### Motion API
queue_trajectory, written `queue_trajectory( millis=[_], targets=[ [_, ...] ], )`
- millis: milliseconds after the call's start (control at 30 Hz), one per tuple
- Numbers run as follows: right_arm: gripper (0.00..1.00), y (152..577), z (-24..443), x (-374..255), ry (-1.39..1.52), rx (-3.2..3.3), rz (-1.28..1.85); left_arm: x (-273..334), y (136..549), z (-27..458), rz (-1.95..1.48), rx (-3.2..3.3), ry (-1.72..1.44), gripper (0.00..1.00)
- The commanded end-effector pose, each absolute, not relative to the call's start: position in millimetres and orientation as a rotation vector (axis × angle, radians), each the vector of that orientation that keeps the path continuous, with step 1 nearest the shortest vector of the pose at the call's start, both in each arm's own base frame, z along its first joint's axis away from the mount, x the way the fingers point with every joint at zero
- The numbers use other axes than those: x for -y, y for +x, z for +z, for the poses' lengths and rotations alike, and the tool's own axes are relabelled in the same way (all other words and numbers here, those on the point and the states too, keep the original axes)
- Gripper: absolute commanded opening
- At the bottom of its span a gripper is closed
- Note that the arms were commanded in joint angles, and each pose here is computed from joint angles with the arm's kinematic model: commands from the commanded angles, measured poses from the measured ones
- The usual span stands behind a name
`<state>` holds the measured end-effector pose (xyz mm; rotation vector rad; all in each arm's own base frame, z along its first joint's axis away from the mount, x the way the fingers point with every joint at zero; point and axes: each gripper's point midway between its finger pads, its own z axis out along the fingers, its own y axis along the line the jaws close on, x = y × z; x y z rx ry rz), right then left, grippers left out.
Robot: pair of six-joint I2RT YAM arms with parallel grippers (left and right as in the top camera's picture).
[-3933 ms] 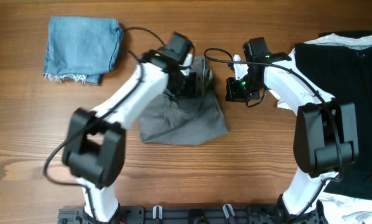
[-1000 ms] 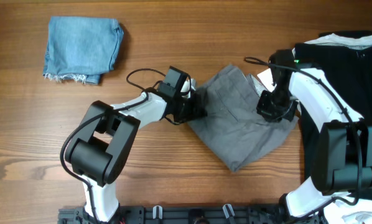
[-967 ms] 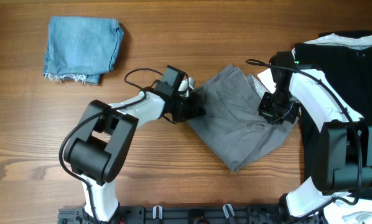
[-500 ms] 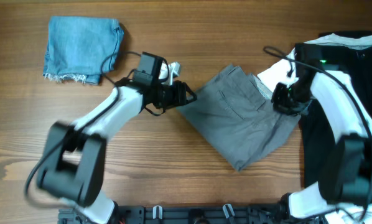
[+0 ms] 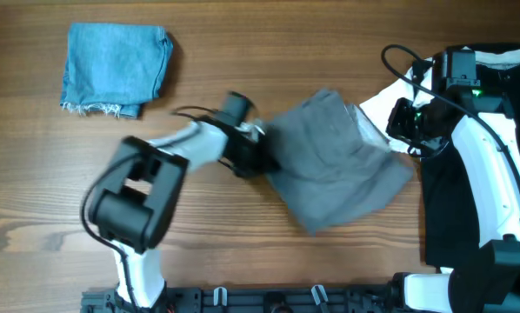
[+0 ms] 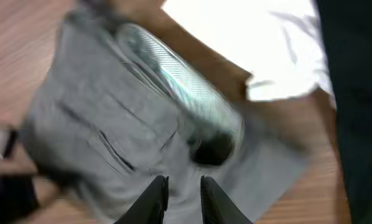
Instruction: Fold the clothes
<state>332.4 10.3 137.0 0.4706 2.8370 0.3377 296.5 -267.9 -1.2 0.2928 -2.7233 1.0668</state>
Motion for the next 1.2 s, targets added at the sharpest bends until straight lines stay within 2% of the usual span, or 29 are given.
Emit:
queue_trajectory(
  millis=[0,33,100,133,233,267,300,400,500,700,733,867,967,1067,1167],
  targets=[
    [0.25,338.2,151.1,-50.7,0.055,-2.778,0.606,192.8,393.3,5.3,1.147,2.966,0.422,0.07],
    [0.25,339.8,150.2,-62.1,-0.011,-2.763,0.630,186.5,426.7,33.7,1.252,3.065,0.284,0.07],
    [0.26,343.6,144.5,-79.7,-0.087,-2.743,0.639,188.6,467.4,82.7,1.338,3.215,0.048,0.06],
    [0.30,346.8,139.6,-95.5,-0.156,-2.726,0.645,196.1,483.8,115.1,1.376,3.275,-0.089,0.07],
    [0.33,349.2,121.2,-124.1,-0.266,-2.736,0.655,204.5,491.2,164.6,1.361,3.316,-0.254,0.17],
    [0.31,346.0,103.0,-125.6,-0.235,-2.809,0.603,204.7,481.9,174.0,1.324,3.287,-0.260,0.21],
    [0.23,339.6,84.2,-121.9,-0.168,-2.898,0.550,202.5,472.0,177.0,1.287,3.255,-0.225,0.24],
    [0.08,292.5,26.8,-114.1,-0.012,-3.232,0.523,182.5,417.6,152.2,1.004,3.098,-0.043,0.25],
    [0.08,247.5,-3.4,-105.9,0.199,-3.495,0.462,180.3,370.9,131.8,0.828,2.966,-0.067,0.22],
    [0.08,262.2,-24.8,-108.7,0.316,-3.451,0.451,227.9,288.8,98.9,0.675,2.756,-0.250,0.21],
    [0.08,262.0,-24.7,-108.7,0.316,-3.452,0.451,231.9,269.4,88.0,0.627,2.707,-0.231,0.16],
    [0.07,262.3,-24.2,-108.9,0.309,-3.449,0.454,224.6,219.8,25.6,0.460,2.624,-0.034,0.12],
    [0.08,266.6,-12.1,-116.2,0.208,-3.410,0.547,194.8,220.9,-28.8,0.323,2.711,0.238,0.14],
    [0.08,278.7,27.2,-126.2,0.050,-3.277,0.660,171.1,243.4,-43.8,0.396,2.741,0.409,0.14],
    [0.08,303.9,72.4,-130.9,-0.095,-3.045,0.676,162.7,317.3,-31.8,0.736,2.891,0.386,0.13]
  ],
)
